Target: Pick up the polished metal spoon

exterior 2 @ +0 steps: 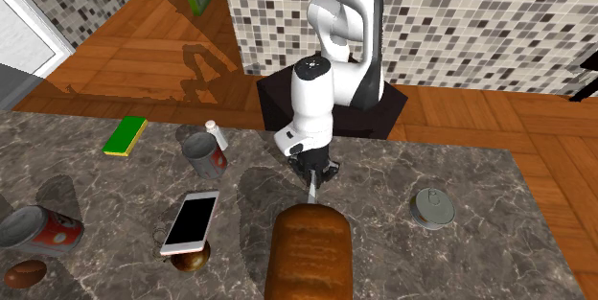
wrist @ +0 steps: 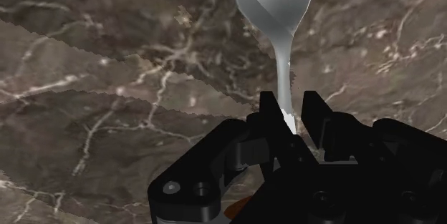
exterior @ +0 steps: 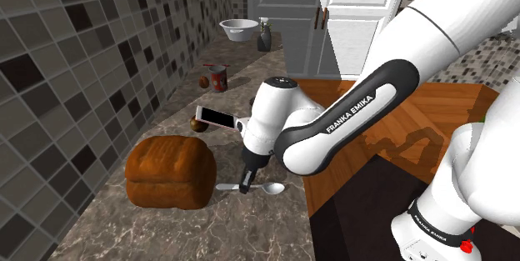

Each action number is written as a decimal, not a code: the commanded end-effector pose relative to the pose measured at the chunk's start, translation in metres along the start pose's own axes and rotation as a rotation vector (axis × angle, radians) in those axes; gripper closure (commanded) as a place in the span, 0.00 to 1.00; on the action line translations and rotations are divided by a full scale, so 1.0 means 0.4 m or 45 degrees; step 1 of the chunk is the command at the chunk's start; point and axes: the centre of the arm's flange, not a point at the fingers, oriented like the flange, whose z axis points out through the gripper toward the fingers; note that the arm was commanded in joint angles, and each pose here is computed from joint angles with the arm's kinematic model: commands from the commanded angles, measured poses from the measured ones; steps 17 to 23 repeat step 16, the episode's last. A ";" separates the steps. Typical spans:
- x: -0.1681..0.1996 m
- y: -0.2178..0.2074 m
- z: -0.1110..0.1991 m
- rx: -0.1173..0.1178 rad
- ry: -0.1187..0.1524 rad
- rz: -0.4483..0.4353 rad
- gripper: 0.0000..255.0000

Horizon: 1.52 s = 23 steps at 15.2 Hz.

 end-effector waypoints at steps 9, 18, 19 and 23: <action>0.028 -0.016 -0.121 0.000 0.000 0.000 1.00; 0.043 -0.024 -0.187 0.000 0.000 0.000 1.00; 0.043 -0.024 -0.187 0.000 0.000 0.000 1.00; 0.043 -0.024 -0.187 0.000 0.000 0.000 1.00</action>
